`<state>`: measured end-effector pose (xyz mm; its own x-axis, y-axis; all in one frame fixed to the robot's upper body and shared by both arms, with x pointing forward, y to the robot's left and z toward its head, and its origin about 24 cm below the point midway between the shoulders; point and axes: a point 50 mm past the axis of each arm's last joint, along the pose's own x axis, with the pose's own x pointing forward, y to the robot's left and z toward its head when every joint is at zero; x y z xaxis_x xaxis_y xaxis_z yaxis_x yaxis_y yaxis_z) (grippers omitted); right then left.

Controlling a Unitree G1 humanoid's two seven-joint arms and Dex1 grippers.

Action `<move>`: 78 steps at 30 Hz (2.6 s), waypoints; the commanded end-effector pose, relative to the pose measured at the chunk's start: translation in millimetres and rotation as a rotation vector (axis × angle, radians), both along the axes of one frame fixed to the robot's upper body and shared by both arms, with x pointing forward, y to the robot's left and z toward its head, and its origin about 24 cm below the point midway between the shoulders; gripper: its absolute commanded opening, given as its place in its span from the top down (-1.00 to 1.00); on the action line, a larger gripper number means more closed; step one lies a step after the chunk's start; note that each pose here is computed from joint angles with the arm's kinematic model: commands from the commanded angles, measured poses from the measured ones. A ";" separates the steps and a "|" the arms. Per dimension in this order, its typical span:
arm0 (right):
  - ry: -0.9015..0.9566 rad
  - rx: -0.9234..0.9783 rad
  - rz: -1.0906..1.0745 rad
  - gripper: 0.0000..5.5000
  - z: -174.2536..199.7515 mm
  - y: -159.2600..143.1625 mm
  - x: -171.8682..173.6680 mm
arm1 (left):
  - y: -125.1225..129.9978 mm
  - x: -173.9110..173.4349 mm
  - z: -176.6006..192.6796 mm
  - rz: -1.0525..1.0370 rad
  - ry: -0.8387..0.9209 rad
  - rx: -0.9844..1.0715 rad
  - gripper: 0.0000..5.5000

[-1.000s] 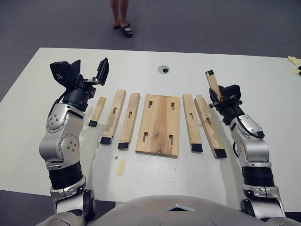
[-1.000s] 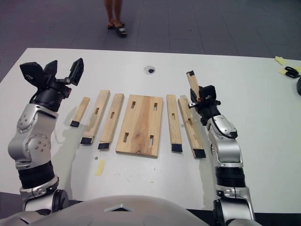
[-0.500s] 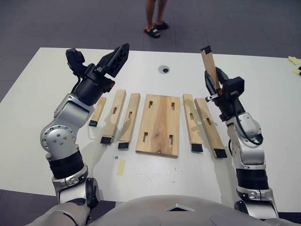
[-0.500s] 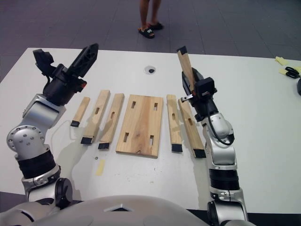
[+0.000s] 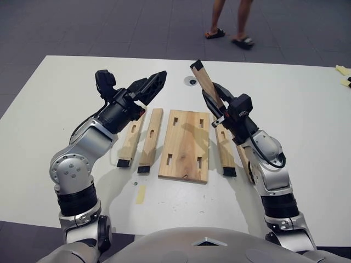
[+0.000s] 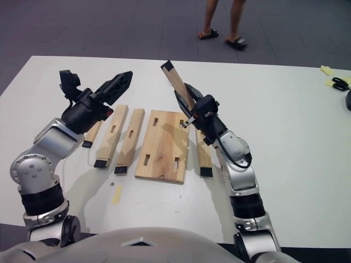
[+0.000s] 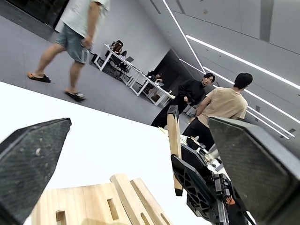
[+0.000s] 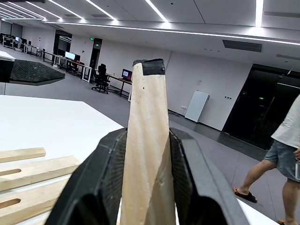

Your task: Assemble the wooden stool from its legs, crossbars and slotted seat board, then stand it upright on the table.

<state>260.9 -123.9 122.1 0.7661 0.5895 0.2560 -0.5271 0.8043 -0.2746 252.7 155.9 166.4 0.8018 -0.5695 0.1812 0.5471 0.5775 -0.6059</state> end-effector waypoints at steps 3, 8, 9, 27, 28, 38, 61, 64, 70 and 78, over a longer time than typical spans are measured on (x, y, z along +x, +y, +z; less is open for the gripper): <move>-0.003 0.013 -0.011 0.53 0.3 0.5 0.4 | -8.3 -1.4 -2.7 -0.018 -0.003 0.042 -0.96; -0.008 0.016 -0.056 0.53 1.6 -4.6 -1.5 | -15.7 5.3 -4.3 -0.052 -0.007 0.091 -0.96; -0.005 0.021 -0.073 0.53 0.7 -7.0 -3.1 | -18.8 6.7 -3.9 -0.066 -0.013 0.104 -0.96; -0.010 0.064 0.109 0.53 6.4 27.4 -11.7 | -46.5 11.1 3.2 -0.170 0.017 -0.057 -0.96; -0.013 0.070 0.127 0.53 7.2 30.4 -12.7 | -47.7 11.3 2.1 -0.173 0.025 -0.042 -0.96; -0.039 0.021 0.158 0.53 4.8 39.4 -19.4 | -56.1 14.1 7.6 -0.140 0.034 0.046 -0.68; 0.003 0.067 0.091 0.53 3.9 31.8 -13.1 | -62.7 18.0 10.7 -0.112 0.014 0.031 0.70; 0.006 0.064 0.087 0.53 4.0 30.9 -13.0 | -61.9 21.0 11.4 -0.083 -0.002 0.060 0.79; 0.022 0.047 0.063 0.53 0.9 27.6 -12.5 | -58.2 29.0 21.6 -0.013 -0.042 0.068 0.79; 0.049 0.042 -0.033 0.02 -3.0 10.9 -7.2 | -29.3 40.3 45.2 0.193 -0.156 0.197 0.85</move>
